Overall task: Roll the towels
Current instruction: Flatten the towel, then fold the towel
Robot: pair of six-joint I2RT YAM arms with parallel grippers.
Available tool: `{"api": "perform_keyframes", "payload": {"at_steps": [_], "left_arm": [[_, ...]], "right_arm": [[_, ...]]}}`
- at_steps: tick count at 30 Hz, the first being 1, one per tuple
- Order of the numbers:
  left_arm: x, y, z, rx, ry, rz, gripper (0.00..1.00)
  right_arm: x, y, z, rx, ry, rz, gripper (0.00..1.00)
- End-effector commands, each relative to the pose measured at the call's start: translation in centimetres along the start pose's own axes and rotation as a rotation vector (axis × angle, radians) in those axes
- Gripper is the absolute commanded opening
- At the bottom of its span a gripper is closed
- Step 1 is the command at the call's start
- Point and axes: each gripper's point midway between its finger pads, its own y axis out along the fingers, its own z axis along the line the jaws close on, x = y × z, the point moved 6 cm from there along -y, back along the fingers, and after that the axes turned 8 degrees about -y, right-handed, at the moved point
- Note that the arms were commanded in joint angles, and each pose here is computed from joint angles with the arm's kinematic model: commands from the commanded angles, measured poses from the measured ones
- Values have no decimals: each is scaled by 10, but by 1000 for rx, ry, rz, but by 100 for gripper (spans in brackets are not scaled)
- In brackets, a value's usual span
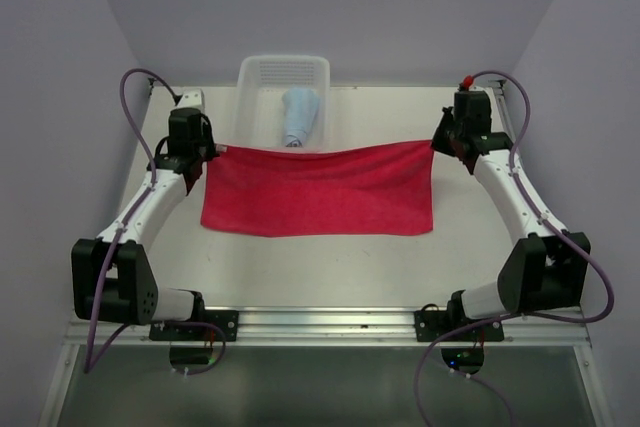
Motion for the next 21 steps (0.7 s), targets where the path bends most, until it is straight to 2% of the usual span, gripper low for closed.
{"api": "perform_keyframes", "payload": {"at_steps": [1,13,21], "left_arm": [[18,7,-2,-20,-4,-88,0],[20,14,-1,-34,-40,-118,0],[40,-19,0,-63,-74,-224,0]], "right_arm": [[9,9,-4,3,-6,-55,0],[17,12,-10,7,-10,-113,0],[24,-22,-12,17,-1,-189,0]]}}
